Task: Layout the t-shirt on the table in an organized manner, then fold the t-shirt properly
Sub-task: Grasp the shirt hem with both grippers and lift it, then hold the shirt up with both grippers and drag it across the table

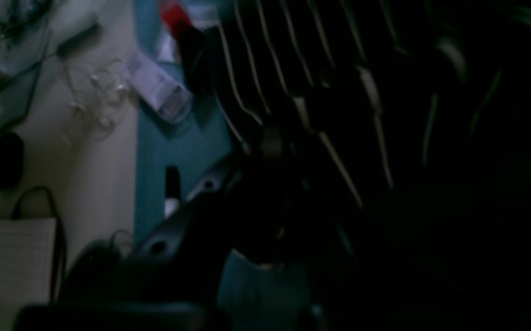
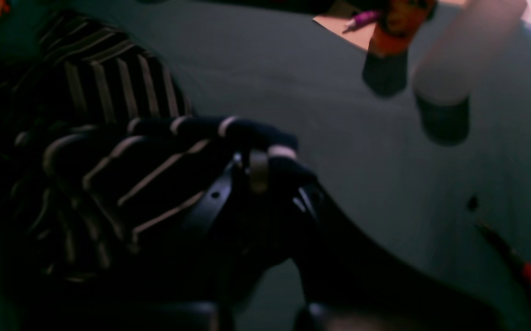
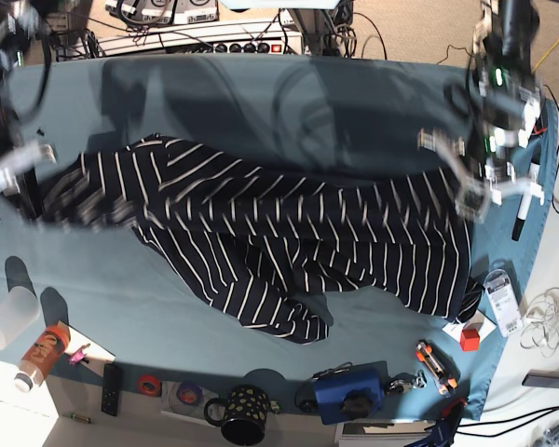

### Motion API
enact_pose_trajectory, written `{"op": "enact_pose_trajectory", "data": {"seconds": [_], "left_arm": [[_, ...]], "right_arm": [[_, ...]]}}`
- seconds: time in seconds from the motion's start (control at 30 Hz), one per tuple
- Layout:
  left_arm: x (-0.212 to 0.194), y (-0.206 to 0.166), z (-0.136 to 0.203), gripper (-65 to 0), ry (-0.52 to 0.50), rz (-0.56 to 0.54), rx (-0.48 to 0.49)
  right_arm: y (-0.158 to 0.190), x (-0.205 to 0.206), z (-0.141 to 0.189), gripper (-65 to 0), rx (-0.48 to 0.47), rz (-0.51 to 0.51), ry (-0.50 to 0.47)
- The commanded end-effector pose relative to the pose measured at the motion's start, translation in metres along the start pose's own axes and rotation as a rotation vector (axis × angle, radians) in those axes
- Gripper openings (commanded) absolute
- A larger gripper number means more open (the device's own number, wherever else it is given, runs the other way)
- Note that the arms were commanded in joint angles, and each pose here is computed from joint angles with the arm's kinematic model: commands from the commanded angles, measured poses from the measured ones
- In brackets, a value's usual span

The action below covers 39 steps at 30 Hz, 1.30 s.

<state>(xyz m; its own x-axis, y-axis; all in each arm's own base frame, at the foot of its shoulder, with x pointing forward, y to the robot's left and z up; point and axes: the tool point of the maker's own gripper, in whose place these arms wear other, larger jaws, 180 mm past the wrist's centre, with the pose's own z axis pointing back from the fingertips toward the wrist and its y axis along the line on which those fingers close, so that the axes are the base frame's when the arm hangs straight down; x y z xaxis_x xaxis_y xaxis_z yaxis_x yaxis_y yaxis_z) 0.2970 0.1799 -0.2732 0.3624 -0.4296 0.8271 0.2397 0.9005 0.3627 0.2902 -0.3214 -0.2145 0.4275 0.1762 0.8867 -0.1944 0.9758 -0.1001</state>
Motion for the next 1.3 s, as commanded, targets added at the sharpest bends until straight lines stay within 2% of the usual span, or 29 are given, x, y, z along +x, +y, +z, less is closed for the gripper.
{"op": "enact_pose_trajectory", "data": {"seconds": [0.0, 0.13, 0.27, 0.4, 0.5, 0.6, 0.7, 0.73, 0.83, 0.97, 1.13, 1.27], "left_arm": [[0.012, 0.01, -0.006, -65.0, -0.048, 0.002, 0.022], [0.021, 0.03, -0.047, -65.0, -0.064, 0.026, 0.016], [0.044, 0.057, -0.089, -65.0, -0.095, 0.091, 0.009], [0.088, 0.094, -0.126, -65.0, -0.17, 0.137, 0.021], [0.126, 0.13, -0.148, -65.0, -0.206, 0.17, 0.048], [0.168, 0.166, -0.159, -65.0, -0.245, 0.228, 0.073], [0.209, 0.195, -0.159, -65.0, -0.283, 0.259, 0.094], [0.222, 0.203, -0.156, -65.0, -0.297, 0.263, 0.102], [0.257, 0.219, -0.144, -65.0, -0.329, 0.259, 0.108], [0.275, 0.221, -0.131, -65.0, -0.305, 0.266, 0.027], [0.265, 0.232, -0.12, -65.0, -0.245, 0.309, -0.008], [0.239, 0.228, -0.113, -65.0, -0.123, 0.309, -0.09]], "right_arm": [[-0.007, 0.028, -0.006, -65.0, -0.006, 0.038, -0.082], [-0.021, 0.064, -0.055, -65.0, -0.02, 0.058, -0.184], [-0.04, 0.1, -0.105, -65.0, -0.046, 0.022, -0.21], [-0.065, 0.153, -0.146, -65.0, -0.067, -0.021, -0.276], [-0.086, 0.206, -0.163, -65.0, -0.093, -0.065, -0.333], [-0.099, 0.271, -0.157, -65.0, -0.103, -0.081, -0.416], [-0.109, 0.334, -0.129, -65.0, -0.129, -0.056, -0.487], [-0.109, 0.339, -0.126, -65.0, -0.127, -0.059, -0.484], [-0.108, 0.334, -0.128, -65.0, -0.117, -0.071, -0.448], [-0.102, 0.338, -0.12, -65.0, -0.08, -0.091, -0.434], [-0.101, 0.338, -0.107, -65.0, -0.05, -0.101, -0.4], [-0.093, 0.323, -0.106, -65.0, 0.029, -0.13, -0.321]]}}
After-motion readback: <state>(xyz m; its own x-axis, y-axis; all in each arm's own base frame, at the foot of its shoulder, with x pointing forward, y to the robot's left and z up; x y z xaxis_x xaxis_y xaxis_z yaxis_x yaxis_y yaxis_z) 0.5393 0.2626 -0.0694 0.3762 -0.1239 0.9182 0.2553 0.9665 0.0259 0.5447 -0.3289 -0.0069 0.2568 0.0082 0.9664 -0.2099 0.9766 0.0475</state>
